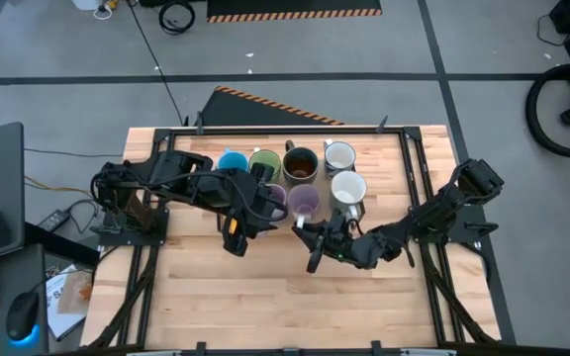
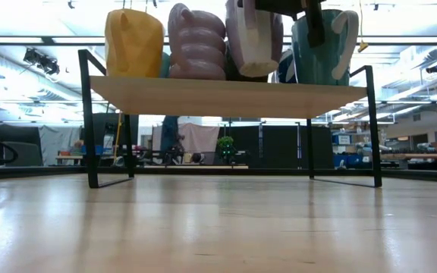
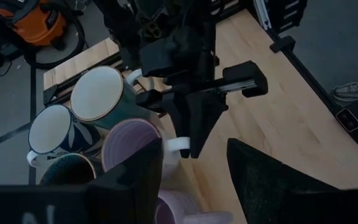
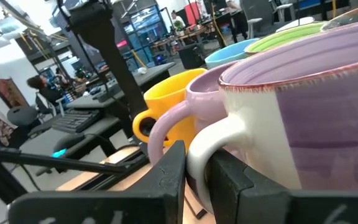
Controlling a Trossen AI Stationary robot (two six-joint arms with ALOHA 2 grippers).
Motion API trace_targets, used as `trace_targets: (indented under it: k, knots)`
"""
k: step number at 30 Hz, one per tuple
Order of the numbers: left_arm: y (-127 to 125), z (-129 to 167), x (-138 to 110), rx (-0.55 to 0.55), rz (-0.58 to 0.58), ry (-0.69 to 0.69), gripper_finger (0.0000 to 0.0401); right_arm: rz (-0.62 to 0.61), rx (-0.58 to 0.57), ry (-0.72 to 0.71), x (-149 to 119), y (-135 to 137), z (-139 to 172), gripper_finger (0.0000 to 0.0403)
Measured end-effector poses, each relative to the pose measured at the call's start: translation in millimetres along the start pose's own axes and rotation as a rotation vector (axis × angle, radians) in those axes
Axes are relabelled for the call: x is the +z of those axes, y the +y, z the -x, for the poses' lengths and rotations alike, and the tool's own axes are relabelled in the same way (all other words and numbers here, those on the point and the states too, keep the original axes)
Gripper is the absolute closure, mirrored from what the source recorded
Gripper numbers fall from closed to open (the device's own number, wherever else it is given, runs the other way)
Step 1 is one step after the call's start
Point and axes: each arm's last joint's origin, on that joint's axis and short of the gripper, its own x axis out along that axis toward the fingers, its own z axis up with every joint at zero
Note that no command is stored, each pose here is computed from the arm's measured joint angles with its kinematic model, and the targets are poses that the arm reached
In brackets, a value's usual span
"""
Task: Place coffee mugs
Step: Put the right purple white cup on the shelf
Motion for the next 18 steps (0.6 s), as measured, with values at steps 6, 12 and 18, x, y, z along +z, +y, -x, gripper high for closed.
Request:
trace_targets:
  k: [6,12,18]
  knots:
    - [0.0,0.0,0.0,0.000,0.000,0.000,0.0214,-0.030,-0.040,0.041,-6.6,-4.1,-0.1,0.0336]
    - [0.0,0.0,0.0,-0.001,0.000,-0.001,0.0214,-0.039,-0.049,0.055,-8.6,-5.5,0.0,0.0340]
    - [-0.2,0.0,0.1,-0.006,0.000,-0.002,0.0214,-0.056,-0.059,0.050,-7.5,-7.6,-2.7,0.0334]
